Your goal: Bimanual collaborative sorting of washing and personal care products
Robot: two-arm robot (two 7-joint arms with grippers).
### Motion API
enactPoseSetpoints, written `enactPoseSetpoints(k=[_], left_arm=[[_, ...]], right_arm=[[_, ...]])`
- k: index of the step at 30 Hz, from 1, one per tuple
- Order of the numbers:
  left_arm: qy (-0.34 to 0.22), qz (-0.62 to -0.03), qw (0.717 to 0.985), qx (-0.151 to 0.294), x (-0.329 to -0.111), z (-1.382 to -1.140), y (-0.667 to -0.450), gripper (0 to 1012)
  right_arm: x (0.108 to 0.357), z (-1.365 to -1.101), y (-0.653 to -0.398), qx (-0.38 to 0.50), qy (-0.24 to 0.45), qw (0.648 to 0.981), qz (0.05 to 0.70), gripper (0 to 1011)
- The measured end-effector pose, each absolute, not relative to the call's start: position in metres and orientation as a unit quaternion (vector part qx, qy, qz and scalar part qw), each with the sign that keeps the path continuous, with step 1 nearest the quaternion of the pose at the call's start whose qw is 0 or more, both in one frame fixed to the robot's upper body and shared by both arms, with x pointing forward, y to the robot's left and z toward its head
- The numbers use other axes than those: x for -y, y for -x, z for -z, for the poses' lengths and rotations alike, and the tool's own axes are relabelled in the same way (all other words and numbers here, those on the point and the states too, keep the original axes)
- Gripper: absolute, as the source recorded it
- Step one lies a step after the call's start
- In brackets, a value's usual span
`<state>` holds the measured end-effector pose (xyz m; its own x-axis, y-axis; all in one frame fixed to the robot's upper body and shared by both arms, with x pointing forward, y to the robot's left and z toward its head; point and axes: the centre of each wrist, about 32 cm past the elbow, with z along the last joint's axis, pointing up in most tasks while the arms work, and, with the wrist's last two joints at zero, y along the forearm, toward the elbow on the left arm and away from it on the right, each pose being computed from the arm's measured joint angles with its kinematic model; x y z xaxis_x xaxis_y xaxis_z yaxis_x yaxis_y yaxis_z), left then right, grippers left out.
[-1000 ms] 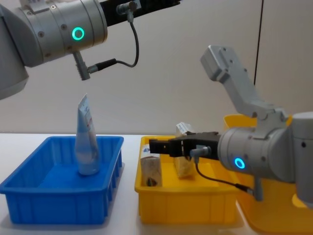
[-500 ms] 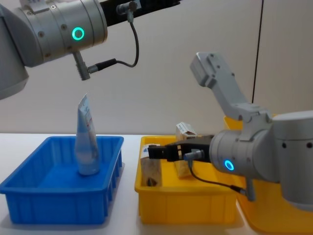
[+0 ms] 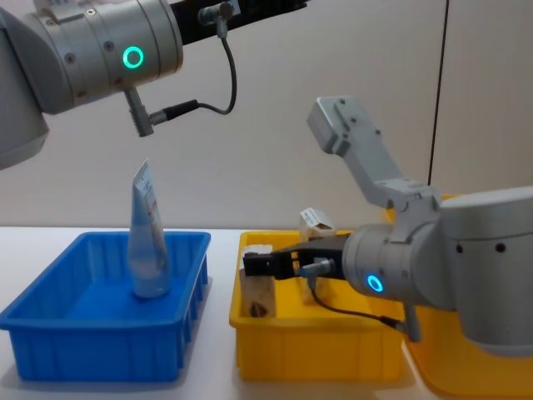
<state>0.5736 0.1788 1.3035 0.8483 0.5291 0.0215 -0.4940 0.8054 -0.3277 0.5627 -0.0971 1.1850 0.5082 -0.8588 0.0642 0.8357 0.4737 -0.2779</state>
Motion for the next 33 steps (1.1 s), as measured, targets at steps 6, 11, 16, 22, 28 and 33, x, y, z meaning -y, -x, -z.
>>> enactPoseSetpoints(k=[6, 11, 16, 22, 28, 33], left_arm=[[0.157, -0.27, 0.948, 0.056, -0.179, -1.303, -0.574, 1001], [0.157, -0.27, 0.948, 0.056, -0.179, -1.303, -0.574, 1001], [0.157, -0.27, 0.948, 0.056, -0.179, -1.303, -0.574, 1001], [0.157, -0.27, 0.948, 0.056, -0.179, -1.304, -0.574, 1001], [0.157, -0.27, 0.948, 0.056, -0.179, -1.303, -0.574, 1001], [0.157, -0.27, 0.948, 0.056, -0.179, -1.303, -0.574, 1001]], right_arm=[[0.094, -1.185, -0.563, -0.033, 0.129, 0.866, 0.482, 1002], [0.091, -1.187, -0.562, -0.027, 0.122, 0.871, 0.475, 1002], [0.089, -1.189, -0.56, -0.025, 0.118, 0.874, 0.47, 1002], [0.086, -1.189, -0.559, -0.029, 0.117, 0.875, 0.468, 1002], [0.083, -1.188, -0.559, -0.037, 0.123, 0.872, 0.473, 1002], [0.08, -1.186, -0.559, -0.043, 0.129, 0.868, 0.478, 1002]])
